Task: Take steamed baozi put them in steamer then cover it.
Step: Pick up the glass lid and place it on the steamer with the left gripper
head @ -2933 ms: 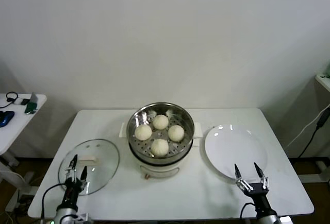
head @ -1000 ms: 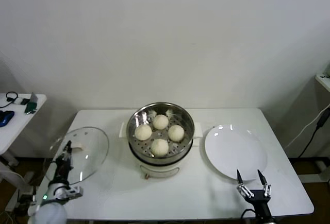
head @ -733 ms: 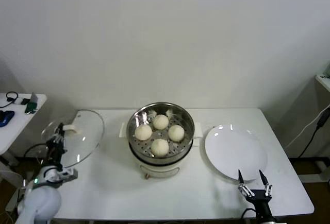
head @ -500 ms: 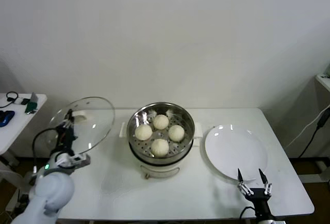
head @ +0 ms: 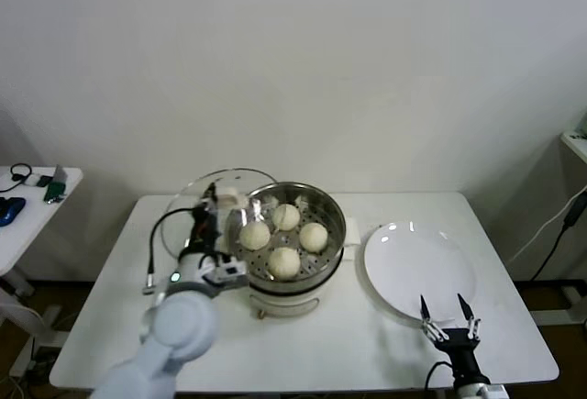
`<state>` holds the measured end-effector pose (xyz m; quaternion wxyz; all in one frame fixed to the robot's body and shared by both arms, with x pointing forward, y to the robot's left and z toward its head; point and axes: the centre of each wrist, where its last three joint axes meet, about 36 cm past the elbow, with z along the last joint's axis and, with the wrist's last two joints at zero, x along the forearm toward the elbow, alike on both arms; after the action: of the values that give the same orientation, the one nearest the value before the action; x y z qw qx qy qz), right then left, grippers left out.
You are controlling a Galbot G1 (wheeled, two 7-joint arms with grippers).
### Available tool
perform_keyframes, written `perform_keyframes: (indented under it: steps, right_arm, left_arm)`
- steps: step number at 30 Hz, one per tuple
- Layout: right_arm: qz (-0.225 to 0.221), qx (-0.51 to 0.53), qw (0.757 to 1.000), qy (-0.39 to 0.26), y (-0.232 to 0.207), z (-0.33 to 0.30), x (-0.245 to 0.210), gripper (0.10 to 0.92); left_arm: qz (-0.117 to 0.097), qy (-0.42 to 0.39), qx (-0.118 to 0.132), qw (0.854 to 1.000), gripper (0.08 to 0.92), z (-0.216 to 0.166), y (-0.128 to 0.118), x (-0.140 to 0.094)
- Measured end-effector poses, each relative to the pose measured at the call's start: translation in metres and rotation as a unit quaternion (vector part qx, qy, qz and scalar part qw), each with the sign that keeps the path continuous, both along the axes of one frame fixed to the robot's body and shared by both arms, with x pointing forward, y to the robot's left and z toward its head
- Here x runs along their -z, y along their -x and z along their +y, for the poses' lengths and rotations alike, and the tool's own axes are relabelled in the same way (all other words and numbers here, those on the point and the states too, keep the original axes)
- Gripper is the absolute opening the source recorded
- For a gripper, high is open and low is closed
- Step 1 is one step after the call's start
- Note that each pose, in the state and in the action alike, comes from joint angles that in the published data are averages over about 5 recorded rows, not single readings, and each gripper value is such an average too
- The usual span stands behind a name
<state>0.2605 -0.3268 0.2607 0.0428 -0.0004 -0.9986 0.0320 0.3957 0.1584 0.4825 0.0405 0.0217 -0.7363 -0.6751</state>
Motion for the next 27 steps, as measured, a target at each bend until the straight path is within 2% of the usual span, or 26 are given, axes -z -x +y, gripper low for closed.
perform_keyframes:
  steps: [14, 21, 27]
  right_arm:
    - [0.006, -0.009, 1.0, 0.012, -0.005, -0.005, 0.0, 0.823]
    - [0.008, -0.009, 1.0, 0.014, -0.005, -0.006, 0.001, 0.823]
    - [0.008, -0.007, 1.0, 0.014, -0.006, -0.006, 0.002, 0.823]
  left_arm:
    - [0.009, 0.015, 0.024, 1.0, 0.139, -0.091, -0.006, 0.002]
    - [0.012, 0.026, 0.029, 0.999, 0.139, -0.119, -0.008, 0.009]
    - [0.009, 0.024, 0.025, 0.999, 0.139, -0.128, -0.01, 0.019]
